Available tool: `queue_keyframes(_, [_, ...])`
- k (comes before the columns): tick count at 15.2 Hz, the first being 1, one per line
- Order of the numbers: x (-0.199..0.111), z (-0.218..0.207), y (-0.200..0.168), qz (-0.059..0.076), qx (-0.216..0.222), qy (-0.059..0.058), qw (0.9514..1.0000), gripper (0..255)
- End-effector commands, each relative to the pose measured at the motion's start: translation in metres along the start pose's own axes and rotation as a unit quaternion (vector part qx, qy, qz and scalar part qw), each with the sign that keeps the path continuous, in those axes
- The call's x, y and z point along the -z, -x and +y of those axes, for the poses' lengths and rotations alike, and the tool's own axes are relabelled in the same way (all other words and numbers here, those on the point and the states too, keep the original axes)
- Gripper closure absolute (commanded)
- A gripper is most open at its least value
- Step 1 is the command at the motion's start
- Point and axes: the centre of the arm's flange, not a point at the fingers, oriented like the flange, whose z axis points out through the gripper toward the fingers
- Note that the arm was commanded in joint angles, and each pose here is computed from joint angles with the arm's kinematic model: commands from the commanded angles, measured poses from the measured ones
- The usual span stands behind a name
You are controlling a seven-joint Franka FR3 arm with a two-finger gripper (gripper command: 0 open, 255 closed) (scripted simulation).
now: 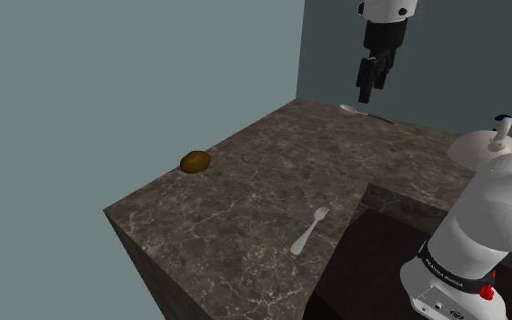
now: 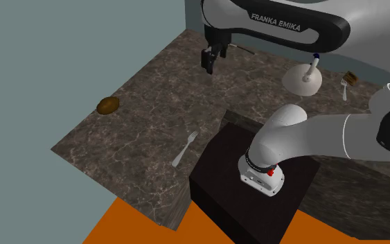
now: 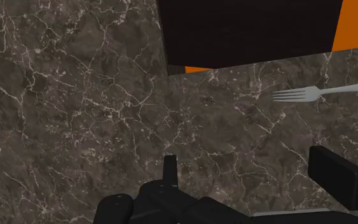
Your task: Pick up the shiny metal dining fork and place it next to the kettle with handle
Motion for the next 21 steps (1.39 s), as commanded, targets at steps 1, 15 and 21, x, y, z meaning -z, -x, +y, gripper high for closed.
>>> queue_keyframes(1, [0.000, 0.000, 0.000, 0.000, 0.000, 0.000, 1.0000, 0])
queue_keyframes(15, [-0.126, -0.105, 0.036, -0.045, -0.363, -0.061, 0.9289, 0])
queue_keyframes(21, [-0.175, -0.157, 0.029, -0.063, -0.505, -0.084, 0.8566, 0])
